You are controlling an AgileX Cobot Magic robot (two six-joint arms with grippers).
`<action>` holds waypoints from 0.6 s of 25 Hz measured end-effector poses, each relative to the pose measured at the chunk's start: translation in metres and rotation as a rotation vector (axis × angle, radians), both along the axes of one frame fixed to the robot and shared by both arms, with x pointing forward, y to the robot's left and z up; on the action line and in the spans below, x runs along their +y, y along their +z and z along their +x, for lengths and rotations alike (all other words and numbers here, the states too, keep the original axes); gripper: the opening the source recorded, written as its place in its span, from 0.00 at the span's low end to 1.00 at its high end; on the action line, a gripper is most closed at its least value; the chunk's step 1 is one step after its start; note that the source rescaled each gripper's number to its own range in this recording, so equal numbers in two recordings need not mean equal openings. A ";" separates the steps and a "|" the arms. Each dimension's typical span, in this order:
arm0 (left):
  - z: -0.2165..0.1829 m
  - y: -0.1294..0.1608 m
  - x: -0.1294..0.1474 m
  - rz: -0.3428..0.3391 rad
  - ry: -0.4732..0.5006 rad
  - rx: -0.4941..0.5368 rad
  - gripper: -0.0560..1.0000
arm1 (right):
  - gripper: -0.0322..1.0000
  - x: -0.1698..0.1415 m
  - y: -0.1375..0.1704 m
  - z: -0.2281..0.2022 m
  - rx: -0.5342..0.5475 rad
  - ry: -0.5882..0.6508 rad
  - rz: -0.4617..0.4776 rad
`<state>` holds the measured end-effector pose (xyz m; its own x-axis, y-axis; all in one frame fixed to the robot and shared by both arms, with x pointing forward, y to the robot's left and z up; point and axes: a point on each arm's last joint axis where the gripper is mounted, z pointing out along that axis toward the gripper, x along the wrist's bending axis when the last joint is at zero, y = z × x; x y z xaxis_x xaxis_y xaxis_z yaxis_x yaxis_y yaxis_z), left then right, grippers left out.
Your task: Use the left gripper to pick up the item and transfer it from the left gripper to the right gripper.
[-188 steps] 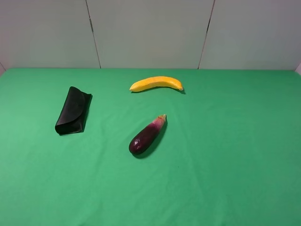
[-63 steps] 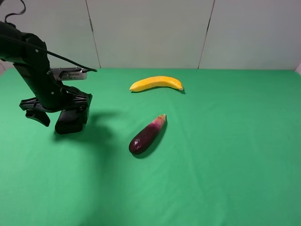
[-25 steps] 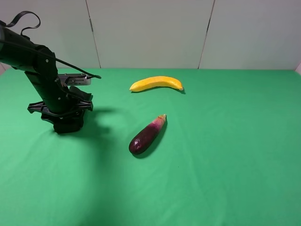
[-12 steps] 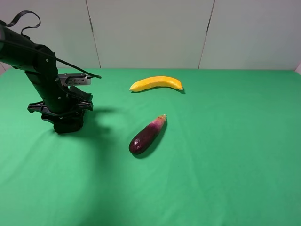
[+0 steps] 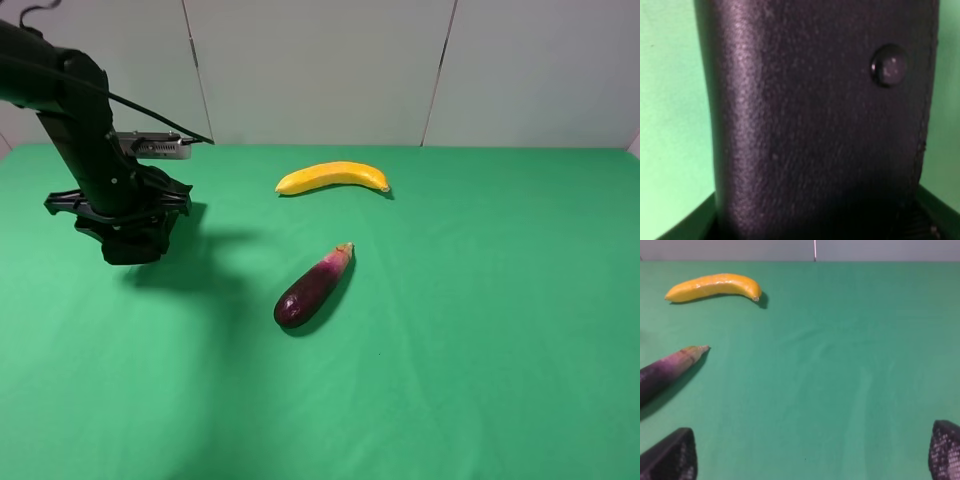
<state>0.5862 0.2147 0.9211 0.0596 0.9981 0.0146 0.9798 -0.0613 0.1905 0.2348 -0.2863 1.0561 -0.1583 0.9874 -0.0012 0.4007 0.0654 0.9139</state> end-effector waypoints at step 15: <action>-0.013 0.057 0.004 0.041 -0.168 -0.009 0.10 | 1.00 0.000 0.000 0.000 0.000 0.000 0.000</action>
<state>0.5728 0.2191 0.9784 0.2256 0.9726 0.0568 0.9533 -0.2324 0.1927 0.2348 -0.2863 1.0561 -0.1583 0.9874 -0.0012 0.4007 0.0654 0.9139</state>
